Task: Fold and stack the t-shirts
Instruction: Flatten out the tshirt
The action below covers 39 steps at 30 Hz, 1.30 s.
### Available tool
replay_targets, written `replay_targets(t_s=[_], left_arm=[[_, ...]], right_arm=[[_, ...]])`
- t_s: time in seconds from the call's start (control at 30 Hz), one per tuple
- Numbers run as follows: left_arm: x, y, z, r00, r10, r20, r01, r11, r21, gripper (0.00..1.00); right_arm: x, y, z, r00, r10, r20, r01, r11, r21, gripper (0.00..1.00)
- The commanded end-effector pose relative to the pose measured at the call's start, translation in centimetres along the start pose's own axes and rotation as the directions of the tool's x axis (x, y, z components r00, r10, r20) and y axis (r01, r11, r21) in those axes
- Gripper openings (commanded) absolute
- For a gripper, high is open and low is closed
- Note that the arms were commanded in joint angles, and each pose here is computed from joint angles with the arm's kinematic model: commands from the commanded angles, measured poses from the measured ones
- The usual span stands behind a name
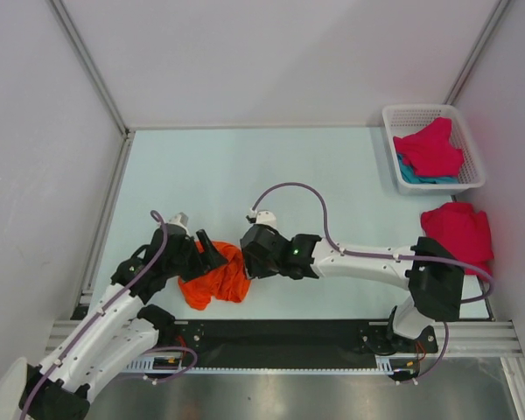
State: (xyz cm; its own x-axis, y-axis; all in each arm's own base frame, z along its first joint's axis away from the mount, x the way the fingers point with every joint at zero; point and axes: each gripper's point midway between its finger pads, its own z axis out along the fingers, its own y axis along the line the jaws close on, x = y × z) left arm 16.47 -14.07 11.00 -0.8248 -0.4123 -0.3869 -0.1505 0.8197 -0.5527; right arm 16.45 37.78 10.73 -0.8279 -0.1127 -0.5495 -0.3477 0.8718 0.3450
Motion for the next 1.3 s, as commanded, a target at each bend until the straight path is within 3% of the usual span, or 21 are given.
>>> replay_targets(t_s=[0.0, 0.4, 0.57, 0.73, 1.0, 1.27], left_arm=[[-0.6, -0.4, -0.2, 0.998, -0.037, 0.053, 0.035, 0.999, 0.029, 0.77], [0.0, -2.3, -3.3, 0.997, -0.042, 0.061, 0.034, 0.991, 0.129, 0.75], [1.1, -1.0, -3.2, 0.998, -0.044, 0.042, 0.039, 0.994, 0.101, 0.75], [-0.7, -1.0, -5.3, 0.991, -0.039, 0.132, 0.029, 0.996, 0.080, 0.74], [2.4, -0.8, -3.7, 0.997, -0.078, 0.007, 0.077, 0.990, 0.117, 0.70], [3.6, -0.5, -2.4, 0.998, -0.059, -0.020, 0.061, 0.994, 0.094, 0.67]], right_arm=[[-2.3, 2.4, -1.6, 0.997, -0.017, 0.080, 0.019, 1.000, -0.022, 0.52], [-3.2, 2.6, -3.6, 0.993, -0.017, 0.120, 0.020, 1.000, -0.019, 0.51], [-2.8, 2.7, -2.7, 0.994, -0.026, 0.108, 0.028, 1.000, -0.013, 0.51], [-2.5, 2.8, -1.9, 0.995, -0.034, 0.094, 0.034, 0.999, -0.001, 0.50], [-2.8, 3.5, -1.3, 0.995, -0.038, 0.095, 0.040, 0.999, -0.017, 0.50], [-4.6, 3.3, -1.6, 0.991, -0.050, 0.125, 0.052, 0.999, -0.010, 0.50]])
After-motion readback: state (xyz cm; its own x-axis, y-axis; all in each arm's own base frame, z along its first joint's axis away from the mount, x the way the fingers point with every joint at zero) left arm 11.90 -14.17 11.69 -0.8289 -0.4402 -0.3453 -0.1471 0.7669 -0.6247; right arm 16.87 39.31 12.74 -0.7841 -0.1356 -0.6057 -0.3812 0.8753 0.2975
